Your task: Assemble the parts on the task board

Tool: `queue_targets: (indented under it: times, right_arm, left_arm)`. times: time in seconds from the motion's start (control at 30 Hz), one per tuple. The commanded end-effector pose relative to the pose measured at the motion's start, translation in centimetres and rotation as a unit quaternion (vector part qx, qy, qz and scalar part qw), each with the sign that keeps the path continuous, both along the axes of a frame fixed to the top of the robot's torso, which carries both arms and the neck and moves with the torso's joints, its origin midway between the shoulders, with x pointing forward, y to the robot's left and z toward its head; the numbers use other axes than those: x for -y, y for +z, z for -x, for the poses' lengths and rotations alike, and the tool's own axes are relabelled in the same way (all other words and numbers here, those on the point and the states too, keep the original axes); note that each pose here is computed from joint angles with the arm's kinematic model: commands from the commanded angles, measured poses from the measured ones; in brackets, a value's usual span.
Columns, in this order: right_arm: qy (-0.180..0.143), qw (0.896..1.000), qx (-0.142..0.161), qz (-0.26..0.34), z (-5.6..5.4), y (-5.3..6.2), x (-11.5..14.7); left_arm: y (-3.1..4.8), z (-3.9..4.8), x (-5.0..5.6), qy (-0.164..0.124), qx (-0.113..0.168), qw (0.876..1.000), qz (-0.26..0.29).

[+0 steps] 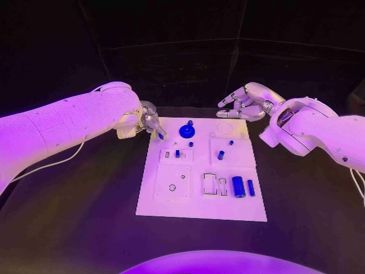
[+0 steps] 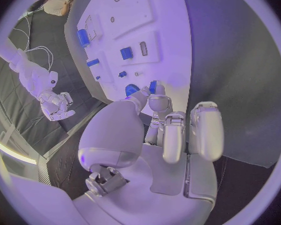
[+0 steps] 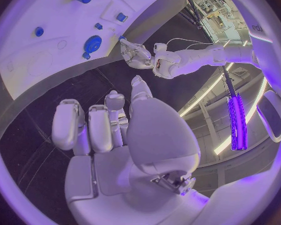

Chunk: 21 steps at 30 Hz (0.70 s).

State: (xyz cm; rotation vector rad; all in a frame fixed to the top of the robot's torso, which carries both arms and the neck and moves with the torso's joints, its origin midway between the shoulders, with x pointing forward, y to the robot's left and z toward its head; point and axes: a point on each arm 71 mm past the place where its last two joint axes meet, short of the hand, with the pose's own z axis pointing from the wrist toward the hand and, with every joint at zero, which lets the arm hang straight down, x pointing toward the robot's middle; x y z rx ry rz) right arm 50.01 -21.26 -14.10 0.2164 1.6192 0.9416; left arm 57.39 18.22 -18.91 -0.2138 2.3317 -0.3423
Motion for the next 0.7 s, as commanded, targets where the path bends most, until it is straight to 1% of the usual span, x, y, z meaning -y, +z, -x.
queue_targets:
  times: [0.03, 0.2, 0.33, 0.43, 0.53, 0.7]
  right_arm:
    - [0.004, 1.000, 0.002, -0.002, 0.0, 0.1, 0.0]
    - [0.003, 1.000, 0.002, -0.003, 0.0, 0.1, 0.0]
    - [0.002, 1.000, 0.001, -0.003, 0.0, 0.1, 0.1]
    - [0.002, 1.000, 0.001, -0.003, -0.1, 0.1, 0.1]
    - [0.001, 1.000, 0.001, -0.003, -0.1, 0.1, 0.2]
    - [0.001, 1.000, 0.000, -0.003, -0.1, 0.1, 0.2]
  left_arm:
    - [0.63, 0.56, 0.4, 0.004, 0.036, 0.999, 0.027]
    - [0.80, 1.89, 0.4, -0.004, 0.056, 0.998, 0.039]
    - [0.68, 2.94, 0.3, -0.010, 0.074, 0.996, 0.045]
    - [0.21, 3.67, 0.3, -0.014, 0.086, 0.995, 0.046]
    - [-0.57, 4.50, 0.4, -0.019, 0.097, 0.994, 0.045]
    - [-1.45, 5.30, 0.6, -0.025, 0.097, 0.994, 0.041]
